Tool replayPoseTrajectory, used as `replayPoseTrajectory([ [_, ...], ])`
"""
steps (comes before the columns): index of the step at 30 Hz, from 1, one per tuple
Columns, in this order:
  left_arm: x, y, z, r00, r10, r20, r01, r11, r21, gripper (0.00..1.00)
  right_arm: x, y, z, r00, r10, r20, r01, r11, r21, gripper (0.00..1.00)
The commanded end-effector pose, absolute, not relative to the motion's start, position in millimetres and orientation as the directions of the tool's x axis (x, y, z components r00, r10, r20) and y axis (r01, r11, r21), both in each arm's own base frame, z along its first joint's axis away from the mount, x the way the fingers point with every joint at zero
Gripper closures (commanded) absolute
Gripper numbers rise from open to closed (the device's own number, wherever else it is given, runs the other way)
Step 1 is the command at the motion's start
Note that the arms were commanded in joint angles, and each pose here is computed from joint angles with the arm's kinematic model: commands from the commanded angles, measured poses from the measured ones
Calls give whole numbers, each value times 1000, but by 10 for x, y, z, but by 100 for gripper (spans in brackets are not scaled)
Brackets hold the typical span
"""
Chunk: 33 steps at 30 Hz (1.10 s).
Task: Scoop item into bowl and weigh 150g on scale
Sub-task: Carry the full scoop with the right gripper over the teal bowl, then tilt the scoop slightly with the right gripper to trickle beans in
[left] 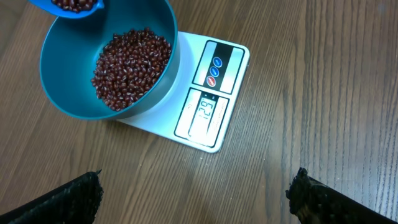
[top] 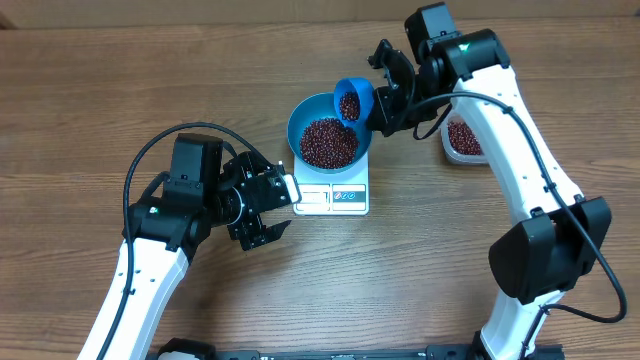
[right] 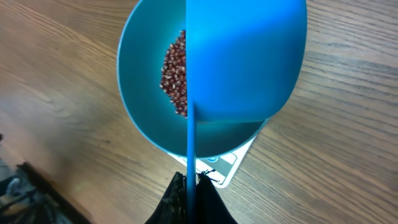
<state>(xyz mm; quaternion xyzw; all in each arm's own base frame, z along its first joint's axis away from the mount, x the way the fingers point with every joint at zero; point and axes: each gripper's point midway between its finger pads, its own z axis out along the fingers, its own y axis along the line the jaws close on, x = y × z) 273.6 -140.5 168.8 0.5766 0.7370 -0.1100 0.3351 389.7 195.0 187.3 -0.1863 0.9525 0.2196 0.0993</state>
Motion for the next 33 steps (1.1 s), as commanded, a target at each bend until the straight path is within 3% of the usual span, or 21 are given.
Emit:
replayPoseTrajectory([
  [1, 2713, -1433, 1659, -118, 772, -625, 928, 309, 206, 0, 3924, 1962, 2081, -885, -322, -337, -421, 861, 284, 96],
  [16, 2713, -1433, 1659, -118, 772, -625, 928, 309, 206, 1, 3890, 2032, 2008, -838, -428, -338, -465, 885, 31, 96],
  [33, 2713, -1433, 1659, -118, 772, -625, 928, 309, 206, 1, 3904, 2075, 2020, -831, -432, -351, -471, 881, 29, 96],
])
